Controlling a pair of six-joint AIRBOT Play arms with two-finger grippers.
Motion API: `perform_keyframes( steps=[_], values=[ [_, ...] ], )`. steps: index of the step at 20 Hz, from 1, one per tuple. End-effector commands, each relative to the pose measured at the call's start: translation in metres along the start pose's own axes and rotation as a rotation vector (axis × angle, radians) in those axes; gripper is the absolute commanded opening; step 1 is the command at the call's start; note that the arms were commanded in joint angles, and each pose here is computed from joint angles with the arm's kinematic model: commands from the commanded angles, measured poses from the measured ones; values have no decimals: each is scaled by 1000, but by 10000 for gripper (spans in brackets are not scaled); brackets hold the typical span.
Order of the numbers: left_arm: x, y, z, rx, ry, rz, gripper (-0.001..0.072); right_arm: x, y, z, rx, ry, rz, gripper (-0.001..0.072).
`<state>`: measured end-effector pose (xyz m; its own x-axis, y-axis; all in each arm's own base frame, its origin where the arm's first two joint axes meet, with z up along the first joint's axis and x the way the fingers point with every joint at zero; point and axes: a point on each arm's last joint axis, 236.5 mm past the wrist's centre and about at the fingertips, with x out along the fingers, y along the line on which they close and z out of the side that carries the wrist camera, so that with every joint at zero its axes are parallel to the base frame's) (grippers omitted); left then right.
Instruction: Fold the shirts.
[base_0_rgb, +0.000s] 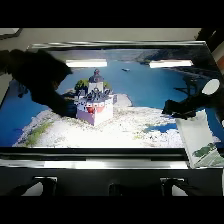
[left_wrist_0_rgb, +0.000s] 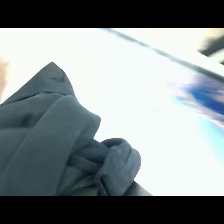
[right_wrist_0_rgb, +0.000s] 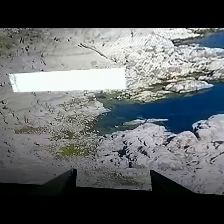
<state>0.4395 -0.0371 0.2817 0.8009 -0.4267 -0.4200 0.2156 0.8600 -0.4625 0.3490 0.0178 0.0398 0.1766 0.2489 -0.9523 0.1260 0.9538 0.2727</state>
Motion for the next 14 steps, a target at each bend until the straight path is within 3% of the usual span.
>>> perform_keyframes(
  steps=[1, 6, 14],
  values=[
    [-54, -132, -22, 126, -14, -206, 33, -22, 3, -10, -61, -24, -12, 549],
    [-38, -223, -102, 196, 216, -443, 34, -66, 10, -20, -96, -134, -34, 549],
    [133, -176, -275, 137, 785, -400, 35, -81, 3, -36, -54, -130, -75, 546]
  ],
)
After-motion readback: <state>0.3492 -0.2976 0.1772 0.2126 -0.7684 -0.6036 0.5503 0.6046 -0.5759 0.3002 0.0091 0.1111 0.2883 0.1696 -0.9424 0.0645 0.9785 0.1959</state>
